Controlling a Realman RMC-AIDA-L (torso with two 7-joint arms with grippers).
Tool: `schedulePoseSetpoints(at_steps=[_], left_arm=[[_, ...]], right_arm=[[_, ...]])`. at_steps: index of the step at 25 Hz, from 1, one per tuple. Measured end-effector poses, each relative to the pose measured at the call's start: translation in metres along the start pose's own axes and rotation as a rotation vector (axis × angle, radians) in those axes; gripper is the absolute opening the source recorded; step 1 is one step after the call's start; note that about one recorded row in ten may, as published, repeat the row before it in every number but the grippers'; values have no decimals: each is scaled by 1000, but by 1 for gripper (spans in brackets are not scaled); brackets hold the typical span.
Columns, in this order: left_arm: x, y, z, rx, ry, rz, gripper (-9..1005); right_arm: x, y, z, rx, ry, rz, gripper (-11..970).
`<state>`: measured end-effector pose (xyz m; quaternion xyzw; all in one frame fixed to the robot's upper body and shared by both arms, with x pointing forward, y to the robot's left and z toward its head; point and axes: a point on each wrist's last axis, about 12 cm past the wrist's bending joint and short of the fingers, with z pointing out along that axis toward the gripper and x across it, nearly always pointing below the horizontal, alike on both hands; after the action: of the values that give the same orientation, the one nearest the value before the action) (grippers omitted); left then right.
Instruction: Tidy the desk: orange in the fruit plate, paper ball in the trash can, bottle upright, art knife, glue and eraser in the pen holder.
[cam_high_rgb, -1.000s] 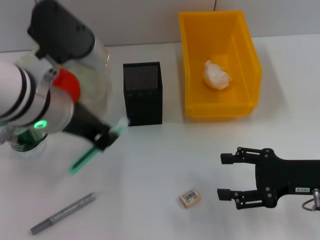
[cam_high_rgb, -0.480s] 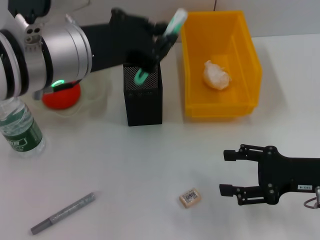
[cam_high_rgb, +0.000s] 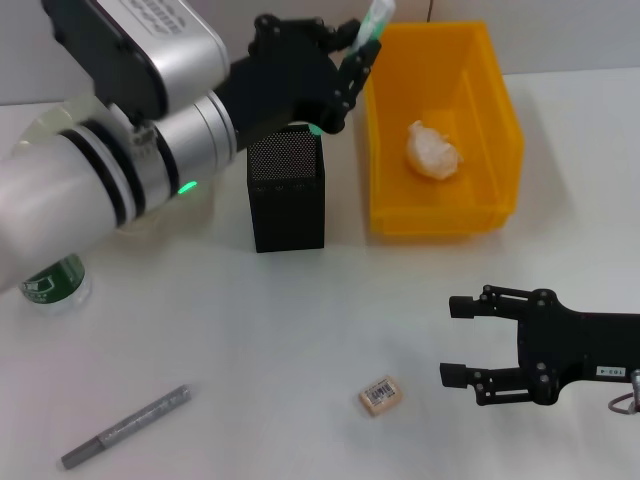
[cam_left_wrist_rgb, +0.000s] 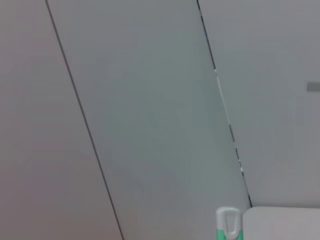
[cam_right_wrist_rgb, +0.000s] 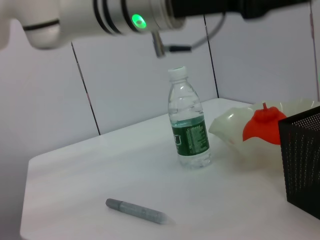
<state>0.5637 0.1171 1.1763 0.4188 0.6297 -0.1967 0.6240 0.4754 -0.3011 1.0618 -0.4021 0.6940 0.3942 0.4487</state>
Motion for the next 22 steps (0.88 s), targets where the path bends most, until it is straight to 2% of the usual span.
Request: schedulePoseSetpoints(at_steps=[3, 9, 13, 22], left_arm=[[22, 3, 12, -16, -6, -19, 181], [37, 9, 11, -41, -20, -42, 180], [55, 15, 6, -87, -8, -62, 180], [68, 16, 0, -67, -41, -106, 181]], right_arm=[[0, 0, 0, 0, 0, 1, 835], [0, 0, 0, -1, -1, 2, 835], [0, 0, 0, -3, -1, 3, 835], [1, 2, 3, -12, -2, 7, 835]])
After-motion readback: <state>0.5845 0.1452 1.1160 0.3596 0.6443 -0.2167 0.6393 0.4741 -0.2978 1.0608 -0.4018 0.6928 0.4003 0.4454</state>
